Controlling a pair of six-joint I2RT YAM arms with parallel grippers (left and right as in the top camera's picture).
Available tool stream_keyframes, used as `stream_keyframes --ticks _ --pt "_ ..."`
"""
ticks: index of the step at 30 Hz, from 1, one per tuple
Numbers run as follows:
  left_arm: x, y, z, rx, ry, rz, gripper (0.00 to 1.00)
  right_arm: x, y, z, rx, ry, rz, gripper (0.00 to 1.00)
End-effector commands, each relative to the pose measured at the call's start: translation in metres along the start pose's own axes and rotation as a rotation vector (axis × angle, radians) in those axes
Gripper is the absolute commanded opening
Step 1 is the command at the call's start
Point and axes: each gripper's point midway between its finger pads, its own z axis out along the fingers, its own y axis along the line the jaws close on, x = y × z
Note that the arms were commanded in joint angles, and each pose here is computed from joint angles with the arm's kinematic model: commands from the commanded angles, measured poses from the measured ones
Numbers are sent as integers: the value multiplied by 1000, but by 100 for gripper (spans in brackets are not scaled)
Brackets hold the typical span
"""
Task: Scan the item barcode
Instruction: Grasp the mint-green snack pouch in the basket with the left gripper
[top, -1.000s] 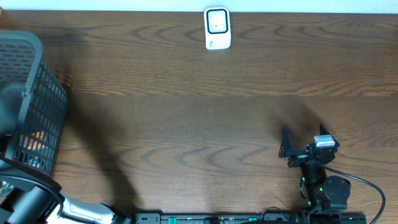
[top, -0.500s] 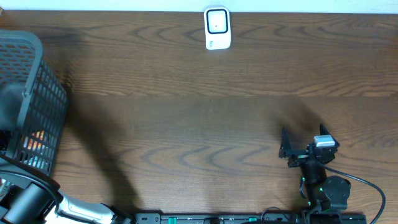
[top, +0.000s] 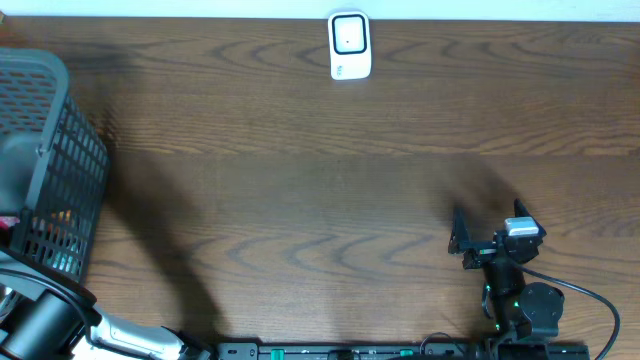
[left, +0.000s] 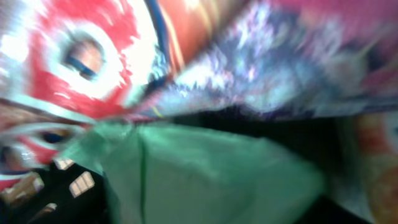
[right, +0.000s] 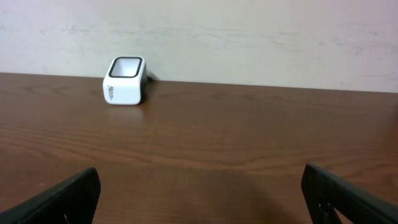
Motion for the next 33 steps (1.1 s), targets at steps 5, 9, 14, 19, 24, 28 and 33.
stream_keyframes --ticks 5,9,14,19,24,28,33 --pt "10 -10 4 64 50 -7 7 0 1 0 -2 0 -8 99" --pt "6 -10 -8 77 17 -10 7 0 1 0 -2 0 -8 99" --pt "-6 -15 -68 183 -108 -21 7 0 1 0 -2 0 -8 99" --pt "-11 -49 -188 579 -385 12 7 0 1 0 -2 0 -8 99" --pt "8 -51 -310 940 -620 -158 7 0 1 0 -2 0 -8 99" --pt "34 -60 -344 1094 -574 -276 7 0 1 0 -2 0 -8 99" --pt "96 -104 -406 1357 -557 15 7 0 1 0 -2 0 -8 99"
